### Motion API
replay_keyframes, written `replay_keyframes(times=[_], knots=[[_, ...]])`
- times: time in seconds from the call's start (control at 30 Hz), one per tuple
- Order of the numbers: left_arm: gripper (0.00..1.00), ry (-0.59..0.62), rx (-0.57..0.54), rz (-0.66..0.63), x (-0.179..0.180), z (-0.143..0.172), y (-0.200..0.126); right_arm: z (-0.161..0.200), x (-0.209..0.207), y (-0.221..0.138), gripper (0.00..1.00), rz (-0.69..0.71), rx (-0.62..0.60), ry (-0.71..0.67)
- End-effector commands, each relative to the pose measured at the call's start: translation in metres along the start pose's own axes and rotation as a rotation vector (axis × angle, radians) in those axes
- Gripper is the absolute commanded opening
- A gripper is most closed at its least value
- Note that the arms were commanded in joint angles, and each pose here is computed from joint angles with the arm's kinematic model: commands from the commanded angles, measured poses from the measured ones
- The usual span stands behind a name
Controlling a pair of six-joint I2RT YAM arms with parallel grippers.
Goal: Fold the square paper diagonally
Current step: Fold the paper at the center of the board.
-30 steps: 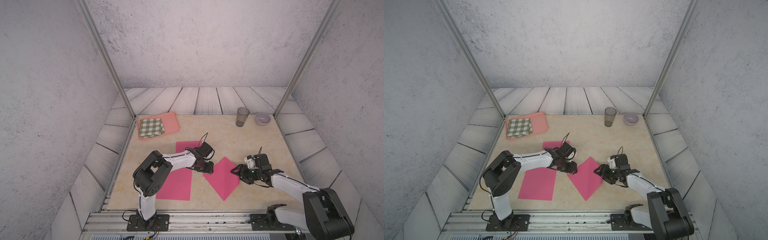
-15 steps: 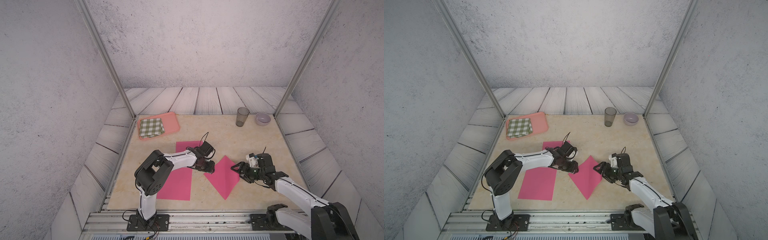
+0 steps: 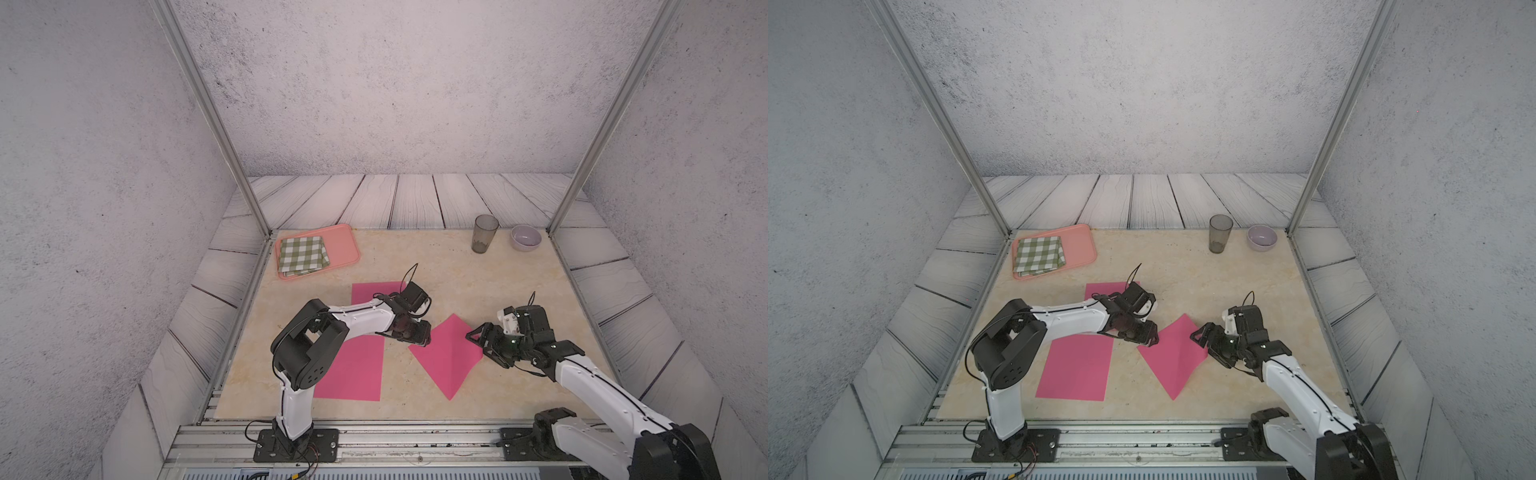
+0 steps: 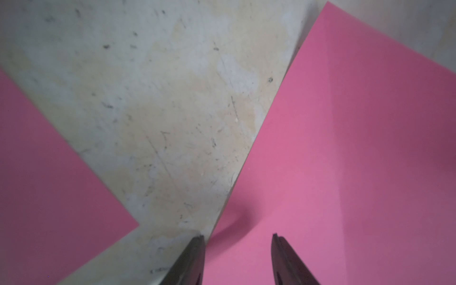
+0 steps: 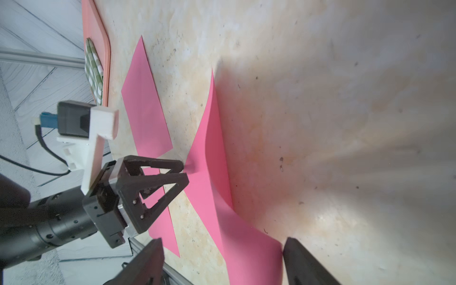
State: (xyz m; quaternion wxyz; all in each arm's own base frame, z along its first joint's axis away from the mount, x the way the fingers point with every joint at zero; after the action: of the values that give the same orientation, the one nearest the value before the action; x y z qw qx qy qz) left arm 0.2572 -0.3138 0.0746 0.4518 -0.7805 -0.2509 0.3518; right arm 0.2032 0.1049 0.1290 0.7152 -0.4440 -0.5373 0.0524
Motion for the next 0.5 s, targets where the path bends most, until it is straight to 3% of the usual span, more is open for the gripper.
replay_keyframes(times=[0.0, 0.47], knots=[[0.49, -0.068, 0.232, -0.068, 0.023, 0.055, 0.032, 0.003, -0.007, -0.005, 0.81, 0.045, -0.026, 0.048], [0.48, -0.064, 0.236, -0.051, 0.021, 0.054, 0.034, 0.003, -0.003, 0.017, 0.80, -0.088, 0.037, 0.052]])
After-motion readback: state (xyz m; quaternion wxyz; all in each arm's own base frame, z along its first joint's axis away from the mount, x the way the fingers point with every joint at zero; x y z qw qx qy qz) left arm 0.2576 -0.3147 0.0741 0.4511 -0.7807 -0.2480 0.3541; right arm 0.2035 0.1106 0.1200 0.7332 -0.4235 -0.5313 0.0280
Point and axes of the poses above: each gripper's point midway between its finger pads, its own y axis out along the fingers, its own x axis along the line the jaws close on, z = x × y, the point moved 6 cm from there along -y, back along the fingers, and after that the axes turned 13 degrees about y, right-handed, at the moved point
